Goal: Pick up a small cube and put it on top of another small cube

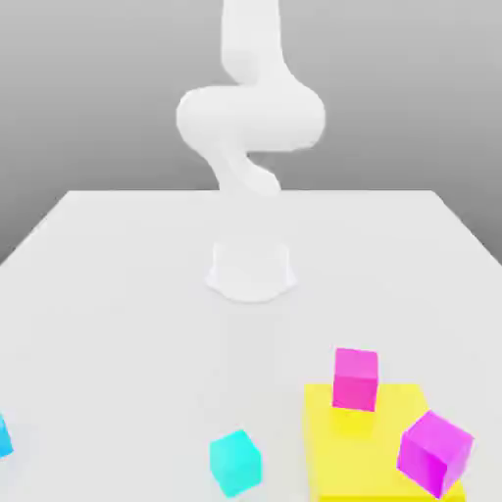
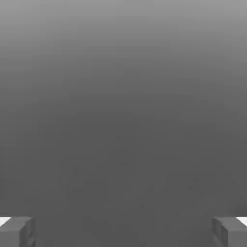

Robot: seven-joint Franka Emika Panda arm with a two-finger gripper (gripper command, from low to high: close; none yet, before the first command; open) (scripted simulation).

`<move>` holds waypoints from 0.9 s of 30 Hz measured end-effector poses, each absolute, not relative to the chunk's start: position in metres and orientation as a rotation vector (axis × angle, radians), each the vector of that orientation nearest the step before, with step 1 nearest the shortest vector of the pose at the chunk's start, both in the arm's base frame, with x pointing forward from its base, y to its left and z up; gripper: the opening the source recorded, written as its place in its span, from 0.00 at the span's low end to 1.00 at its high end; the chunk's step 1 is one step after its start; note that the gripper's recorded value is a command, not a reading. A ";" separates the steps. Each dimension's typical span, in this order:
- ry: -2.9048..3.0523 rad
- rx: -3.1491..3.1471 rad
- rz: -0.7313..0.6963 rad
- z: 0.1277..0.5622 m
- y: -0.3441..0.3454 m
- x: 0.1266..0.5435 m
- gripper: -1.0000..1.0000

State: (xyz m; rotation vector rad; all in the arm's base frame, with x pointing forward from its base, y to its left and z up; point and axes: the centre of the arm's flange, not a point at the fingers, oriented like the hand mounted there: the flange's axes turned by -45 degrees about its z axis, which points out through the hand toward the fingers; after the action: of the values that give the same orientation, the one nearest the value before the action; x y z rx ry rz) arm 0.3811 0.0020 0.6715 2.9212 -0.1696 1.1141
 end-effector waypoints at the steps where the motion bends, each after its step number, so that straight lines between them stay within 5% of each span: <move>1: -0.233 2.928 1.067 0.654 0.002 0.395 0.50; 13: -0.895 2.903 0.561 0.427 -0.019 0.487 0.50; 27: -1.563 2.727 0.014 0.183 -0.020 0.460 0.50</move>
State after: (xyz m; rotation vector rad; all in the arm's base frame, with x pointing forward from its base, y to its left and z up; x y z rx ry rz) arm 0.4600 -0.0197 0.1832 2.7265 -1.5632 0.0135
